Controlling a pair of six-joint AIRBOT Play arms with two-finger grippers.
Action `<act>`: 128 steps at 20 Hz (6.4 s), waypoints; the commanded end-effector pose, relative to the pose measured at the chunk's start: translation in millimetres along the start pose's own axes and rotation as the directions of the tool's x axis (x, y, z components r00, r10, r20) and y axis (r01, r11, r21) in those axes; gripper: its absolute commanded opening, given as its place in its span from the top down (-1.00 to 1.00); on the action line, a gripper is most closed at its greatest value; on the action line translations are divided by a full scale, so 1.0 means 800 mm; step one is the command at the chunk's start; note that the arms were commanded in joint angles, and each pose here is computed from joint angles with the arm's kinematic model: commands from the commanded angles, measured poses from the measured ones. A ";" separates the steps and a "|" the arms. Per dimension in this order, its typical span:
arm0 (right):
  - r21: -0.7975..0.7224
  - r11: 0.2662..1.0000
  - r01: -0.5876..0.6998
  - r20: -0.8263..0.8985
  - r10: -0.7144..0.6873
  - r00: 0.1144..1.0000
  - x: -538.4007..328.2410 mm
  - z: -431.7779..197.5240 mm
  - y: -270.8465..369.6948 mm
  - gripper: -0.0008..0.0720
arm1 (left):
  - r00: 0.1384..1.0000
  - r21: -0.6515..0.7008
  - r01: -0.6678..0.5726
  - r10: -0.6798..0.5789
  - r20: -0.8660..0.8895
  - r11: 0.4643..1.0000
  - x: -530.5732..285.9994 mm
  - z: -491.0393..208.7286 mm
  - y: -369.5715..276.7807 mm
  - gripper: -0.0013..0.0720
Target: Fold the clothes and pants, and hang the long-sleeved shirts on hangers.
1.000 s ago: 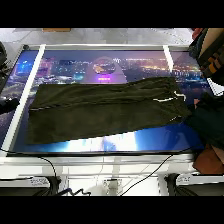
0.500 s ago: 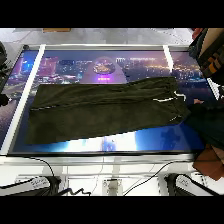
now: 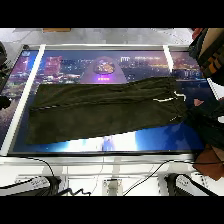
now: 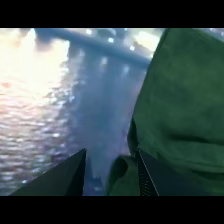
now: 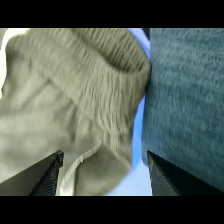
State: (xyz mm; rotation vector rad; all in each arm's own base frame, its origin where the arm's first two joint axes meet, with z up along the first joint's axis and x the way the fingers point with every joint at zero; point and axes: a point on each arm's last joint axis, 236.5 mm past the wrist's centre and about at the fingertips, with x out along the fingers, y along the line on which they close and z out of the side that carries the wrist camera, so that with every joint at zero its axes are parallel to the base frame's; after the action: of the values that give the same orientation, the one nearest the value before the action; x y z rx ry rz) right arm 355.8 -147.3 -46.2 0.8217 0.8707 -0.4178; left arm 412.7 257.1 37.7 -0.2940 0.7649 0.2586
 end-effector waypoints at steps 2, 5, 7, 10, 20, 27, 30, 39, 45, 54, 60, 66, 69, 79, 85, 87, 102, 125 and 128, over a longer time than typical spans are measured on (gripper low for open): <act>0.162 0.986 -0.030 0.038 0.024 0.999 0.032 0.011 -0.005 -0.66 | 0.999 -0.009 0.017 -0.017 -0.028 1.000 0.003 -0.010 -0.003 0.02; 0.168 0.986 -0.018 0.022 0.014 1.000 0.048 0.016 -0.010 -0.58 | 0.999 -0.040 0.021 -0.022 -0.036 0.999 0.003 -0.012 -0.005 0.02; 0.172 0.985 -0.011 0.018 0.008 1.000 0.058 0.022 -0.013 -0.55 | 0.998 -0.135 0.030 -0.038 -0.058 0.990 0.003 -0.019 -0.010 0.02; 0.177 0.984 -0.003 -0.006 0.005 1.000 0.073 0.024 -0.015 -0.27 | 0.983 -0.189 0.075 -0.104 -0.149 0.979 0.000 -0.047 -0.029 0.02; 0.114 0.993 -0.012 -0.006 0.013 1.000 0.084 0.018 0.007 0.87 | 0.940 -0.339 -0.127 0.004 -0.341 0.932 -0.085 -0.167 -0.015 0.39; 0.121 0.993 -0.016 -0.017 0.018 1.000 0.084 0.014 0.009 0.87 | 0.898 -0.465 -0.206 -0.023 -0.440 0.861 -0.101 -0.289 -0.025 -0.74; 0.122 0.992 -0.019 -0.051 0.026 0.998 0.083 0.005 0.011 0.87 | 0.910 -0.484 -0.228 0.008 -0.415 0.844 -0.084 -0.307 -0.017 -0.70; 0.122 0.992 -0.022 -0.087 0.032 0.996 0.082 -0.006 0.013 0.87 | 0.926 -0.563 -0.247 0.022 -0.376 0.789 -0.055 -0.306 -0.003 -0.65; 0.111 0.993 -0.032 -0.149 0.049 0.988 0.074 -0.024 0.021 0.87 | 0.948 -0.660 -0.223 0.003 -0.318 0.718 -0.029 -0.296 0.000 0.35; -0.238 0.966 0.097 -0.111 -0.126 0.986 -0.073 -0.025 0.014 0.87 | 0.983 -0.491 -0.178 0.137 -0.119 0.853 -0.062 -0.177 0.036 0.90; -0.348 0.897 0.271 -0.095 -0.321 0.942 -0.158 -0.057 -0.036 0.87 | 0.971 -0.391 -0.238 0.219 -0.095 0.889 -0.080 -0.155 0.057 0.90; -0.250 0.930 0.268 0.035 -0.268 0.963 -0.188 -0.048 -0.022 0.87 | 0.963 -0.347 -0.240 0.267 0.031 0.907 -0.081 -0.100 0.062 0.91; -0.130 0.975 0.181 0.140 -0.162 0.977 -0.179 -0.014 0.009 0.87 | 0.974 -0.288 -0.192 0.219 0.063 0.938 -0.062 -0.057 0.037 0.91; 0.274 0.944 -0.184 0.342 0.084 0.936 -0.066 0.093 0.068 0.87 | 0.992 -0.231 -0.122 0.124 -0.003 0.965 0.089 0.064 -0.075 0.91; 0.362 0.899 -0.248 0.352 0.115 0.929 0.022 0.128 0.109 0.87 | 0.997 -0.269 -0.081 0.078 -0.019 0.960 0.159 0.075 -0.114 0.91; 0.384 0.888 -0.251 0.338 0.118 0.934 0.045 0.135 0.119 0.87 | 0.998 -0.287 -0.067 0.069 -0.003 0.956 0.174 0.081 -0.122 0.91; 0.326 0.918 -0.228 0.343 0.110 0.933 0.061 0.148 0.124 -0.95 | 0.970 -0.281 0.051 0.020 0.244 0.959 0.152 0.162 -0.166 -0.94; -0.014 0.994 -0.106 0.317 0.105 0.943 0.029 0.141 0.132 -0.92 | 0.969 -0.512 0.029 -0.151 -0.198 0.859 0.163 -0.088 -0.112 -0.94; -0.014 0.994 -0.106 0.317 0.105 0.942 0.029 0.141 0.132 -0.92 | 0.991 -0.489 0.031 -0.090 -0.099 0.872 0.192 -0.069 -0.118 -0.92</act>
State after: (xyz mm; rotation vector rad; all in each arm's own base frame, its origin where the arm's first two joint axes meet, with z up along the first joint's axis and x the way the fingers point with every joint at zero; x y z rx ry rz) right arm 492.9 -168.2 25.3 0.7773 0.5241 -0.4436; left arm 487.7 163.7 -87.1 -0.8475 0.9211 0.3303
